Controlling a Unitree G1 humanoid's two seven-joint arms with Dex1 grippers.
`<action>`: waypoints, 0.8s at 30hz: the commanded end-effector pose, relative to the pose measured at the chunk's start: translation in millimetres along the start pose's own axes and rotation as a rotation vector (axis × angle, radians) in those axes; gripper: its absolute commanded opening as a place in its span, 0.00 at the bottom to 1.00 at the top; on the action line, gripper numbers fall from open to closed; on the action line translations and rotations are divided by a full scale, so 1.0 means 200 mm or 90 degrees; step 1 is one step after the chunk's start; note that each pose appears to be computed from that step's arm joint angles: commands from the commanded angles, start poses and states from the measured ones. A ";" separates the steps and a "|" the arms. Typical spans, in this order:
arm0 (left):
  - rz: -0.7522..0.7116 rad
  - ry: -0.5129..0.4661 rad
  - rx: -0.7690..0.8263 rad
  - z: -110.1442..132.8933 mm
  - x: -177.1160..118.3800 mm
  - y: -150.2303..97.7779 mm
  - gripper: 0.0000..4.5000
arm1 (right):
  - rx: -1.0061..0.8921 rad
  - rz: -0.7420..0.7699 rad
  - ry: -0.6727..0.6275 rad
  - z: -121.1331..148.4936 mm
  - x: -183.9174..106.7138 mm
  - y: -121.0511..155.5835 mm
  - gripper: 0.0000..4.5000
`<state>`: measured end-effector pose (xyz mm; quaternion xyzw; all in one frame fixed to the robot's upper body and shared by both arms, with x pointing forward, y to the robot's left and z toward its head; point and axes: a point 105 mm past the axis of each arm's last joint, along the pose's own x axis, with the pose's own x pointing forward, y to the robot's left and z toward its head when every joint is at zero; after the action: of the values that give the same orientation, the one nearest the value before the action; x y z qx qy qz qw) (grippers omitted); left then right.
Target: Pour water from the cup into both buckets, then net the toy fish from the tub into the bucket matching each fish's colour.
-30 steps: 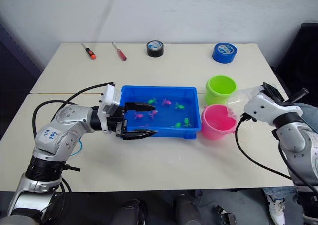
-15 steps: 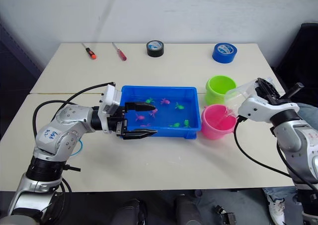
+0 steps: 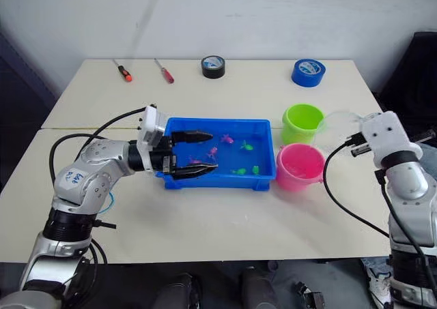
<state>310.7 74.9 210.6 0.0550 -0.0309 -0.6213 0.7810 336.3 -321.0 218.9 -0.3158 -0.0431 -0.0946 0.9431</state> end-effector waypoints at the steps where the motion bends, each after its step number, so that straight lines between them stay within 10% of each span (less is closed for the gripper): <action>1: 0.033 -0.002 0.023 0.03 0.02 0.05 1.00 | 0.088 -0.022 0.007 0.03 0.05 -0.08 0.01; 24: 0.065 0.003 0.032 0.04 0.06 0.11 1.00 | -0.231 -0.034 -0.057 0.26 0.54 -0.03 0.01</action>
<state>335.0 68.2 211.1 0.0653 -0.0266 -0.5791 0.8122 441.3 -310.9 255.5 -0.4521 -0.0409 -0.0967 0.8858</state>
